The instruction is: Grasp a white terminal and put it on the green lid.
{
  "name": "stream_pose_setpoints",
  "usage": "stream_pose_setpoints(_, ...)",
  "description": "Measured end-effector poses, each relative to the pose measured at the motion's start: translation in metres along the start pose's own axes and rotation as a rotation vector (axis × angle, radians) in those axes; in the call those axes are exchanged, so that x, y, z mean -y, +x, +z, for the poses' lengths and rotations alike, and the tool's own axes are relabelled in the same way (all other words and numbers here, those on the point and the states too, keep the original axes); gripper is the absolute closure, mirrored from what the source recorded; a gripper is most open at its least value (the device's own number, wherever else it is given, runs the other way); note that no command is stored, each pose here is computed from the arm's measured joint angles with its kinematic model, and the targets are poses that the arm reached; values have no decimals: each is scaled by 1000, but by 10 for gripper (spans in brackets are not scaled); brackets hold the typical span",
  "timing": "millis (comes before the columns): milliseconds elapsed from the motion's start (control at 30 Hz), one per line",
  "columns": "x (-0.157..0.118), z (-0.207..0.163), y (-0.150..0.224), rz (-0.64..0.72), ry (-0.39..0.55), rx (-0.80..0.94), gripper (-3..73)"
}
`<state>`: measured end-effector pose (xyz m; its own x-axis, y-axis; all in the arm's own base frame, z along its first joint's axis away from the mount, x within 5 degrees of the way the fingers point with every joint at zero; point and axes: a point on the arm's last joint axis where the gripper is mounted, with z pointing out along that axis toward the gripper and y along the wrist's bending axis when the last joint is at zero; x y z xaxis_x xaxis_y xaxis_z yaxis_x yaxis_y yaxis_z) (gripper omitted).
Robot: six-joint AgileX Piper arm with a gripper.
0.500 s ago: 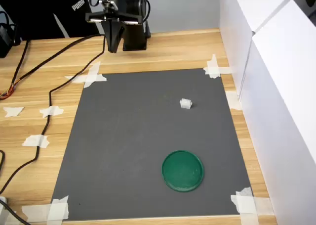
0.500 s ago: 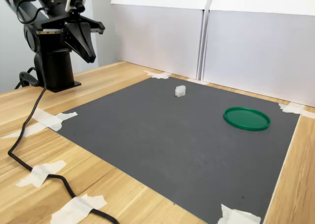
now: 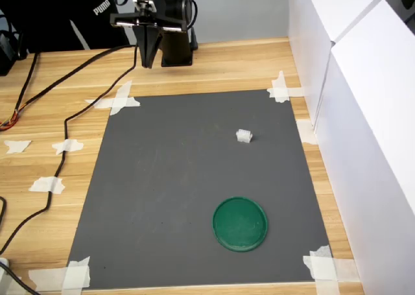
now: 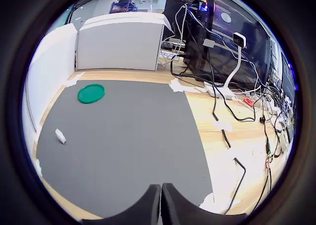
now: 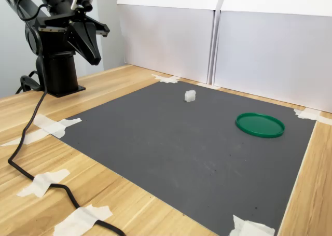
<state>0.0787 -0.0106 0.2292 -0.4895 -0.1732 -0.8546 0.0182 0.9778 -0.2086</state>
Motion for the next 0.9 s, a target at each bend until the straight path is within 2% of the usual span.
stream_pose_setpoints(400, 6, 4, -33, -153, -59, -119, 711)
stream_pose_setpoints(667, -14, 4, -55, -405, -270, -131, 711)
stream_pose_setpoints(900, -33, -2, -84, -511, -414, -74, 711)
